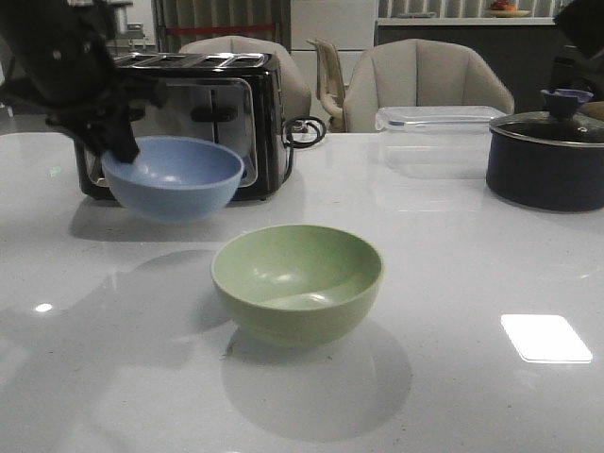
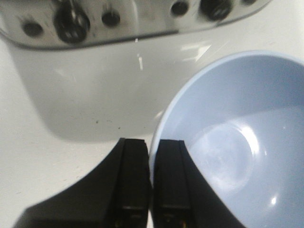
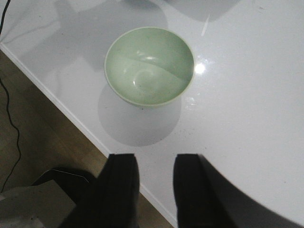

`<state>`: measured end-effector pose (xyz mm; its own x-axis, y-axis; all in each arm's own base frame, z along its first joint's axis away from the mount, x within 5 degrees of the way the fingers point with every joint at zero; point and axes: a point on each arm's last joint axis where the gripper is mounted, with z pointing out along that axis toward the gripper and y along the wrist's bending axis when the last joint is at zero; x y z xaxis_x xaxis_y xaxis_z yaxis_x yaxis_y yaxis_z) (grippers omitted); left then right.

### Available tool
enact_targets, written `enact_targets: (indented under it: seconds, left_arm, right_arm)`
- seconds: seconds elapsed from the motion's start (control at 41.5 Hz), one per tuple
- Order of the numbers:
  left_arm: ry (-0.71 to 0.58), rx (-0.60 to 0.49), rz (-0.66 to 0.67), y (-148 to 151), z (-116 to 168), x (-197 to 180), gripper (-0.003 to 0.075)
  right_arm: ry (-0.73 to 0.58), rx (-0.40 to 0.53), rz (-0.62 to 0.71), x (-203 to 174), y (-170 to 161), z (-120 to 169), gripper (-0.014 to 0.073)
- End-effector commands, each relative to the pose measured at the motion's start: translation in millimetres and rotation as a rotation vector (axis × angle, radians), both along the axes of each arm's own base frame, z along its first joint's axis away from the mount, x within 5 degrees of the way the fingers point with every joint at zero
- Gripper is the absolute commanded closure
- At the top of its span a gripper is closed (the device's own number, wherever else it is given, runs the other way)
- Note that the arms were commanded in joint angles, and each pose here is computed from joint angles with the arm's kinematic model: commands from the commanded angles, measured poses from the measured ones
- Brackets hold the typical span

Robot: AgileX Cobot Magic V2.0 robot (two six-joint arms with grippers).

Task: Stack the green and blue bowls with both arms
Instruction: 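Lift the blue bowl and lower it into the green bowl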

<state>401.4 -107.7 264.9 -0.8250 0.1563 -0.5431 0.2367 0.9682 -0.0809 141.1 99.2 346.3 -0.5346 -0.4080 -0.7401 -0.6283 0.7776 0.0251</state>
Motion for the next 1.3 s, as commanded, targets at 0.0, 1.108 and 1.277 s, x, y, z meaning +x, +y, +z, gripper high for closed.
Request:
enact_targets:
  seconds: [0.0,1.108,1.277]
  left_arm:
    - [-0.165,-0.028,-0.038,1,66,-24,0.0622]
    - [-0.003,-0.101,-0.346,-113,-4,-77,0.0579]
    - [-0.006,-0.103,-0.348,-112,0,-79,0.0356]
  right_arm:
    - [-0.078,0.052,-0.011,2,0,14,0.0271]
    - [-0.078,0.052,-0.011,2,0,14,0.0271]
    - [-0.078,0.052,-0.011,2,0,14,0.0271]
